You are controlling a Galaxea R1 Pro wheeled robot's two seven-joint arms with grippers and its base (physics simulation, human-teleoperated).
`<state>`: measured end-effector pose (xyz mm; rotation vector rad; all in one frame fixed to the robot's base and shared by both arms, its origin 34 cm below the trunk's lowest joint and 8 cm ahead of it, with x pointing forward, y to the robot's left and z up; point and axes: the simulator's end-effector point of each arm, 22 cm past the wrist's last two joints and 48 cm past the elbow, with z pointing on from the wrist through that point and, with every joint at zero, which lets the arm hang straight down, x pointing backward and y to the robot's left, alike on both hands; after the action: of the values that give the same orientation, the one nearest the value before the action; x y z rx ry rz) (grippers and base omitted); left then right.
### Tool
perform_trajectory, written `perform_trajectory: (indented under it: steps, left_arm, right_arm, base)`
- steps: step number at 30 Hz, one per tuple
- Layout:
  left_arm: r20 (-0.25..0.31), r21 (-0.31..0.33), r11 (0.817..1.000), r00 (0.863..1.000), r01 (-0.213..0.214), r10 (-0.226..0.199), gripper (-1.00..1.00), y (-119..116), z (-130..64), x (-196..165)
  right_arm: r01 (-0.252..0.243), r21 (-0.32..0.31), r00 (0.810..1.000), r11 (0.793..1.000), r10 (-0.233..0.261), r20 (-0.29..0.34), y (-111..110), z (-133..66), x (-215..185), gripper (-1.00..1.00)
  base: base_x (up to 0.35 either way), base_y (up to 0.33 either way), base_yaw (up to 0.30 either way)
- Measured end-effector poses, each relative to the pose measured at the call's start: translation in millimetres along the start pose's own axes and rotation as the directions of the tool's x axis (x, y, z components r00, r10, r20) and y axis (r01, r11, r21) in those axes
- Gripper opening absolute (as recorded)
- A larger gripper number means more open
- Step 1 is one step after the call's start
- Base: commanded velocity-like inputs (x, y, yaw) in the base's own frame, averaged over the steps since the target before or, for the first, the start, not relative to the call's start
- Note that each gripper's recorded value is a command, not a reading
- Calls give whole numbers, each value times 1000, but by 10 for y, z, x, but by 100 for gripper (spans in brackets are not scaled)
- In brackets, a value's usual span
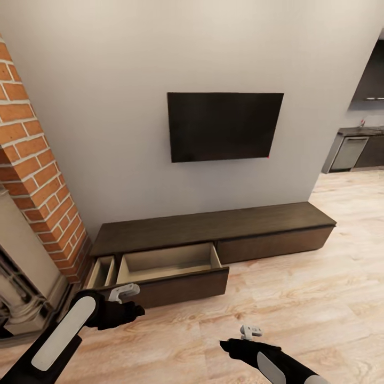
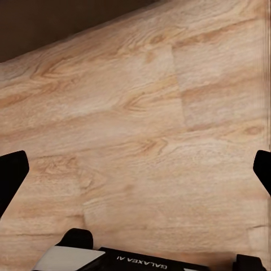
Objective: Place each of the two pumpkins and all three candles from the living room inside a cabinet in the living room (use any cabinet), then make sure every cabinet is closed, and position the cauldron so it is next to a table in the living room.
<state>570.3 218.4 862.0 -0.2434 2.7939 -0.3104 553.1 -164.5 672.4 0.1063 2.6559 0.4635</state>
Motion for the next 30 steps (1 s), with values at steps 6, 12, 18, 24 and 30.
perform_trajectory:
  steps: [6, 12, 18, 24, 30]
  left_arm:
    - [2, 0, 1000, 1000, 0, 0, 100, -2, -9, -5]
    - [5, 1, 1000, 1000, -1, 1, 100, -5, -17, -10]
    - [7, 1, 1000, 1000, -1, 1, 100, -7, -26, -16]
    - [9, 2, 1000, 1000, -1, 1, 100, -14, -35, -20]
    - [11, 3, 1000, 1000, -2, 2, 100, -20, -44, -25]
  right_arm:
    - [-1, 0, 1000, 1000, 1, 3, 1, -6, -11, 100]
    - [-3, 1, 1000, 1000, 3, 5, -9, -14, -25, 100]
    - [-2, 4, 1000, 1000, 2, 7, -15, -19, -33, 100]
    - [-2, 5, 1000, 1000, 2, 10, -19, -27, -44, 100]
    - [-2, 5, 1000, 1000, 2, 12, -19, -33, -55, 100]
  base:
    - [0, 0, -257]
    - [0, 0, -257]
    - [0, 0, -263]
    - [0, 0, -275]
    - [0, 0, -276]
